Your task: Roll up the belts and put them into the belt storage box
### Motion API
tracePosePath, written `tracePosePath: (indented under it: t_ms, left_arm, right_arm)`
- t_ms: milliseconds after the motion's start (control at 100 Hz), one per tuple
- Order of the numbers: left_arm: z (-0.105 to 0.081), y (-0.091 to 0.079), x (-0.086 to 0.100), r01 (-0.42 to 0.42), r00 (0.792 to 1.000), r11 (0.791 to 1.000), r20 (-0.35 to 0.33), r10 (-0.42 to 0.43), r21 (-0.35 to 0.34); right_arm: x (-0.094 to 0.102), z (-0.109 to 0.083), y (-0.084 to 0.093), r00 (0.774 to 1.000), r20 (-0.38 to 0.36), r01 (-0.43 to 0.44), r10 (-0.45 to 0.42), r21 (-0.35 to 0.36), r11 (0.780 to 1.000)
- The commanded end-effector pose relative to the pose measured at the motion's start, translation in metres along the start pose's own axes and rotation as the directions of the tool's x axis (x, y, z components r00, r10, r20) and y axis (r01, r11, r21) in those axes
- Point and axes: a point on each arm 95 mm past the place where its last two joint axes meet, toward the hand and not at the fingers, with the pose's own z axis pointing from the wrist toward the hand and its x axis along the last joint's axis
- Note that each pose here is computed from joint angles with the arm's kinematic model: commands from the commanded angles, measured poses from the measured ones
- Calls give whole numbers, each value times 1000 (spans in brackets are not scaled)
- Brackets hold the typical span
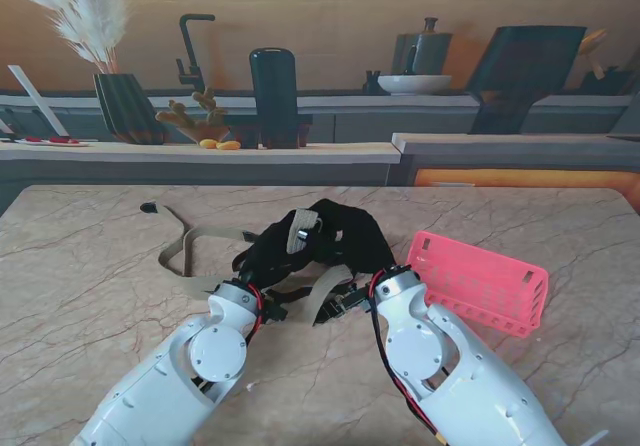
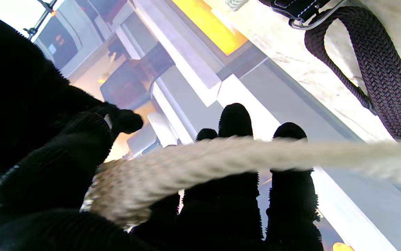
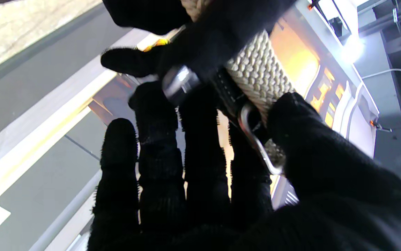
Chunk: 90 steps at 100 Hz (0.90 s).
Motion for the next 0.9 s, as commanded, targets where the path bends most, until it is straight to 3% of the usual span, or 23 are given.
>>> tracePosePath:
  t_ms: [0, 200, 370, 600, 750, 890]
  left_arm:
    - [-7, 4, -9, -6, 1000, 1000, 25, 6, -16]
    - [-7, 0, -12, -33, 999, 999, 7, 33, -26]
    - [-11, -9, -13, -55, 998, 998, -44, 54, -12]
    - [-22, -21, -7, -23, 996, 1000, -91, 23, 7]
    - [-21, -21, -5, -37, 994, 999, -99, 37, 4]
    - [-19, -19, -5, -57, 993, 998, -105, 57, 6]
  right_arm:
    - [18, 7, 11, 999, -33, -32, 30, -46, 998]
    - [22, 4, 28, 992, 30, -120, 122, -69, 990]
    - [18, 0, 37, 953, 142, -258, 266, -72, 963]
    - [4, -3, 45, 923, 222, -295, 313, -113, 949]
    - [4, -4, 48, 885, 250, -377, 392, -109, 920]
    - [7, -7, 45, 817, 294, -490, 497, -100, 866]
